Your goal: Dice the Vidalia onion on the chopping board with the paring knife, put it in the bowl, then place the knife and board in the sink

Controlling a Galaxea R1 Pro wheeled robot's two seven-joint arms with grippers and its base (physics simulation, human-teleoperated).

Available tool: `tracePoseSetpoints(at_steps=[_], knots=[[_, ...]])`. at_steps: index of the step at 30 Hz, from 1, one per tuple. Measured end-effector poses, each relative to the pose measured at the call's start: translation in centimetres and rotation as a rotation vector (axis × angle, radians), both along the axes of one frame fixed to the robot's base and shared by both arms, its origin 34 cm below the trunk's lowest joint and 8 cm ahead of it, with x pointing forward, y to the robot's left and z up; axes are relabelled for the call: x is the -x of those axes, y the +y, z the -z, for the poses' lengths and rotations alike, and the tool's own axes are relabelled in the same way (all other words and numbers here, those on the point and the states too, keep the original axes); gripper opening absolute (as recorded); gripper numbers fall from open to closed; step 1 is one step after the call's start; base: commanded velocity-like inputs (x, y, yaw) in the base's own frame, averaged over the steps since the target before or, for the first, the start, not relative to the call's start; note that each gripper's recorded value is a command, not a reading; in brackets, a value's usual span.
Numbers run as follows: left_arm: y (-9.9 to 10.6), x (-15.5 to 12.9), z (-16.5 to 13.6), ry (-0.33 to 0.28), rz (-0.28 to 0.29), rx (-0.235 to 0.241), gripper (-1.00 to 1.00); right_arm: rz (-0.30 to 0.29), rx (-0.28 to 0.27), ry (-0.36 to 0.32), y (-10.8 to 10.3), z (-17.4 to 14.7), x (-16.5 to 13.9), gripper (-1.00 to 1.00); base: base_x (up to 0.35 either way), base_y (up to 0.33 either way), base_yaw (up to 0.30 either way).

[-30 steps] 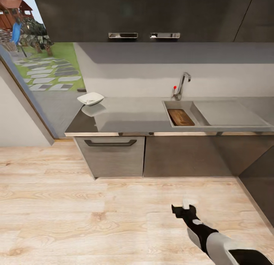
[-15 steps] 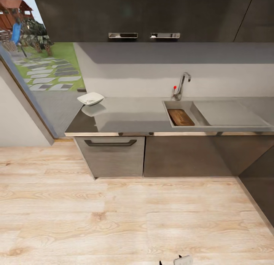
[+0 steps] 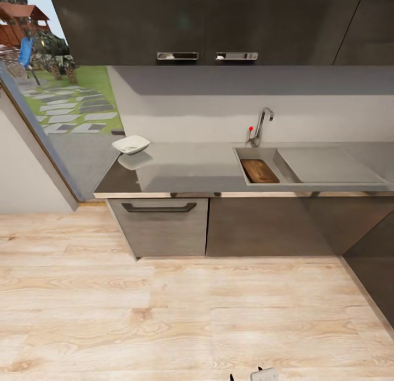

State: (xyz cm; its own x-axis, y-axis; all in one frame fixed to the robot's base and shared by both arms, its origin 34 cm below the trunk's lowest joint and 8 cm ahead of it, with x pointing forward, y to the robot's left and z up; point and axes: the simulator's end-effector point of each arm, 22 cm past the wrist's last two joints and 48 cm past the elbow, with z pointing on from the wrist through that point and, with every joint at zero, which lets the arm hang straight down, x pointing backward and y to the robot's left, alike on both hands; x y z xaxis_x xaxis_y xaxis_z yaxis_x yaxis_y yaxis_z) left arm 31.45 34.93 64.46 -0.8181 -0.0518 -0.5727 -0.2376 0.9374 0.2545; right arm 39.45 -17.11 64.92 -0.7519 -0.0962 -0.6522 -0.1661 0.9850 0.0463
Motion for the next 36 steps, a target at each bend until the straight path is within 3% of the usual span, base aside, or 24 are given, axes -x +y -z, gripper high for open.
tracePoseSetpoints(at_steps=[36], knots=[[-0.2, -1.8, -1.1, -0.05, -0.002, 0.003, 1.0, 0.002, 0.0, -0.055, 0.0, -1.6, -1.9, 1.0, 0.0, 0.0, 0.0]])
